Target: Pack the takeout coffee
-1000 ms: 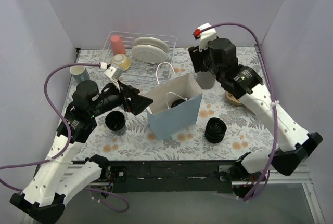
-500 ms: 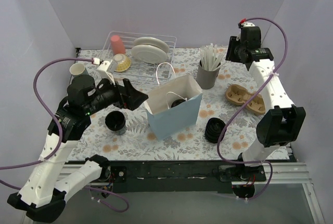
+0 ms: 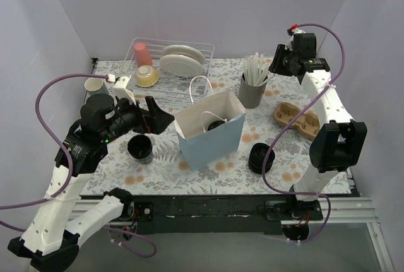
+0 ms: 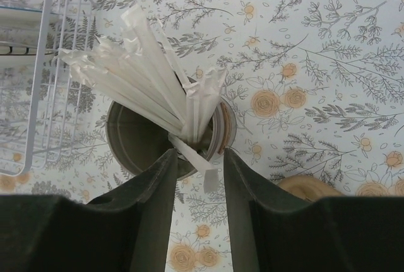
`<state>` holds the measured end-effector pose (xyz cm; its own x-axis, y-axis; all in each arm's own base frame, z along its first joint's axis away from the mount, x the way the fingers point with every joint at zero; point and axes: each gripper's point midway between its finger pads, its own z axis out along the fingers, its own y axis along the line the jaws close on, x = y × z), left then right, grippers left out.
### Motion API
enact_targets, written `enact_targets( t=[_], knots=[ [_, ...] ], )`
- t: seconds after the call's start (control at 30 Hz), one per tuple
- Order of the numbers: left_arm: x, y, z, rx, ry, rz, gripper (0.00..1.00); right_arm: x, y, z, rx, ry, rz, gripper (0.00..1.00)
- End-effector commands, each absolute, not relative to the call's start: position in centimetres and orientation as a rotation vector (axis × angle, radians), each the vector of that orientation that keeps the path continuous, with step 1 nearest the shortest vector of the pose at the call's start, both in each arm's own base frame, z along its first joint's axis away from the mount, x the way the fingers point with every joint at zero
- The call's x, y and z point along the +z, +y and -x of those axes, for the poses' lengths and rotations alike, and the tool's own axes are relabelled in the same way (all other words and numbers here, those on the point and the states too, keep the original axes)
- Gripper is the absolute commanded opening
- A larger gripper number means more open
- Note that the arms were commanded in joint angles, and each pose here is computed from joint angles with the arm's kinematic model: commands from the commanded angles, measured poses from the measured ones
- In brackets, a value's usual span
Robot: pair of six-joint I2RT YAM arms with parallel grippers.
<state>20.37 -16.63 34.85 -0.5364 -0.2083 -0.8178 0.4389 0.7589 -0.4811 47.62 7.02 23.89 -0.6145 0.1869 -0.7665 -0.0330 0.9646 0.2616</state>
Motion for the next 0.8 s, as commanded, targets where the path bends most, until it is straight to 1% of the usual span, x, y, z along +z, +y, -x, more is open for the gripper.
enact_targets(
  t=[0.0, 0.3, 0.4, 0.5, 0.53, 0.6, 0.63, 0.67, 0.77],
  knots=[
    [36.3, -15.9, -20.1, -0.807, 1.929, -0.155, 0.98, 23.9, 7.2, -48.4, 0.324, 2.202, -0.113, 0.41],
    [36.3, -15.8, -20.1, -0.801, 1.925, -0.165, 0.98, 22.9, 7.0, -48.3, 0.308, 2.229, -0.116, 0.39],
    [36.2, -15.9, -20.0, -0.81, 1.929, -0.163, 0.98, 22.5, 6.9, -48.2, 0.305, 2.244, -0.126, 0.36],
    [36.0, -16.0, -19.9, -0.816, 1.935, -0.165, 0.98, 22.4, 6.7, -48.1, 0.289, 2.239, -0.123, 0.22],
    [36.0, -16.0, -19.9, -0.815, 1.936, -0.166, 0.98, 22.6, 6.5, -48.0, 0.274, 2.233, -0.126, 0.16],
    [36.0, -16.0, -20.0, -0.814, 1.934, -0.165, 0.98, 23.1, 6.2, -48.0, 0.251, 2.223, -0.119, 0.09],
    [36.2, -16.0, -20.0, -0.812, 1.929, -0.167, 0.98, 23.4, 6.1, -47.9, 0.246, 2.218, -0.115, 0.04],
    [36.1, -16.0, -20.0, -0.808, 1.929, -0.171, 0.98, 24.1, 6.1, -48.0, 0.244, 2.203, -0.107, 0.01],
    [36.5, -16.0, -20.1, -0.803, 1.913, -0.186, 0.98, 26.1, 6.1, -47.8, 0.239, 2.171, -0.07, 0.01]
  ],
)
